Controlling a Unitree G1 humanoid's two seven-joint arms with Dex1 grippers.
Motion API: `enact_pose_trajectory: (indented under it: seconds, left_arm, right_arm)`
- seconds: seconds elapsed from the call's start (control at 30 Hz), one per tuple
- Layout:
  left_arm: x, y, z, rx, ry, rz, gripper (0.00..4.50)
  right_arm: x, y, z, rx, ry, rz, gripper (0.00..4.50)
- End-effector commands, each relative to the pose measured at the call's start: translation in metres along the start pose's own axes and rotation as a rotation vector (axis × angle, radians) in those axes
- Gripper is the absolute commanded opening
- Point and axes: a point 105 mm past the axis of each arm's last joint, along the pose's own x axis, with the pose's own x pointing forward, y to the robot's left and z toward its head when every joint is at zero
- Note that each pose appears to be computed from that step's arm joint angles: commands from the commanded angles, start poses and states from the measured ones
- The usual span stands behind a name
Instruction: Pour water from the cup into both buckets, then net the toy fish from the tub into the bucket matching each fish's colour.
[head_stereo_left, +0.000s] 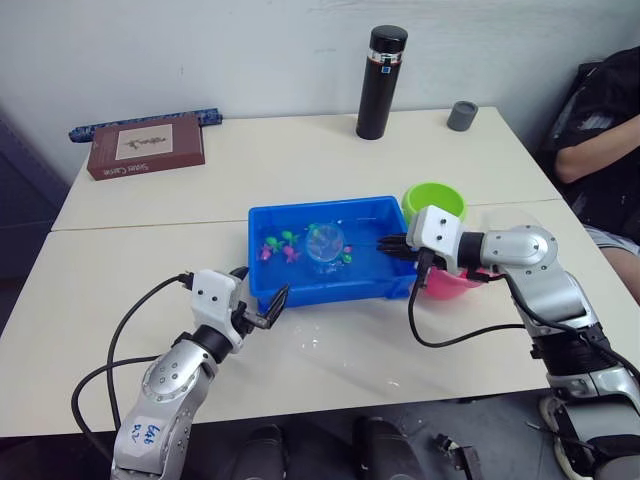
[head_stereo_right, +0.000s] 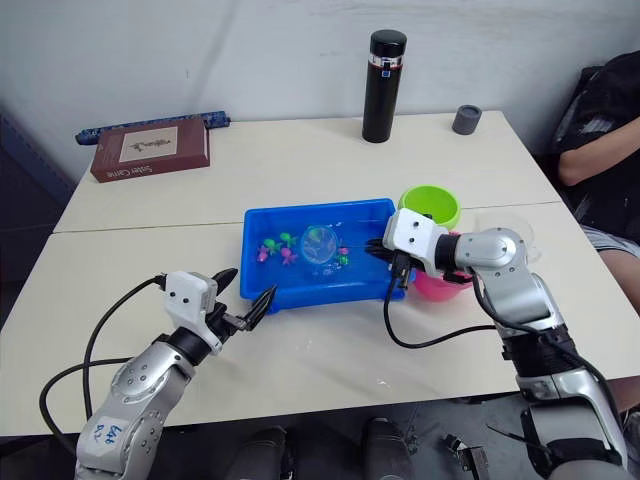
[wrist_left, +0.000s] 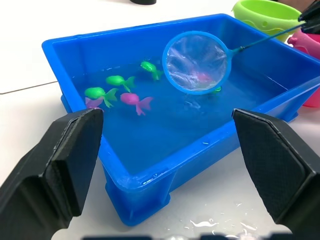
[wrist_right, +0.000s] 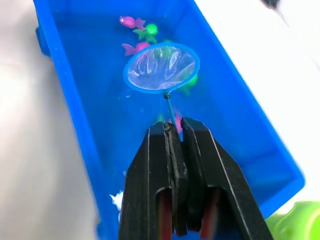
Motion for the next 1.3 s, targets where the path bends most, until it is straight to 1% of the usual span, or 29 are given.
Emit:
enact_pose_trajectory:
  seconds: [0.03,0.23,0.33,0.37,0.47,0.6,0.83,1.07,1.3]
  left_arm:
    - [0.003,-0.005,0.008,0.007,-0.036,-0.032,4.45]
    - [0.006,-0.007,0.007,0.007,-0.036,-0.058,4.45]
    - [0.007,-0.008,0.008,0.008,-0.036,-0.066,4.45]
    - [0.007,-0.008,0.008,0.009,-0.036,-0.069,4.45]
    - [0.008,-0.008,0.008,0.01,-0.037,-0.072,4.45]
    - [0.009,-0.009,0.008,0.009,-0.037,-0.077,4.45]
    - [0.01,-0.012,0.006,0.004,-0.035,-0.085,4.45]
    - [0.01,-0.012,0.006,0.005,-0.034,-0.088,4.45]
    - [0.011,-0.012,0.006,0.005,-0.033,-0.091,4.45]
  right_arm:
    - [-0.014,-0.011,-0.001,0.113,0.017,-0.078,0.0]
    - [-0.024,-0.011,-0.023,0.35,0.067,-0.129,0.0]
    - [-0.028,-0.015,-0.023,0.423,0.055,-0.151,0.0]
    - [-0.03,-0.016,-0.019,0.447,0.037,-0.153,0.0]
    - [-0.033,-0.015,-0.012,0.469,0.017,-0.149,0.0]
    - [-0.035,-0.011,-0.013,0.528,0.017,-0.147,0.0]
    - [-0.034,-0.002,-0.006,0.535,-0.003,-0.129,0.0]
    - [-0.034,0.006,-0.013,0.599,0.008,-0.138,0.0]
    - [-0.035,0.015,-0.017,0.735,0.003,-0.134,0.0]
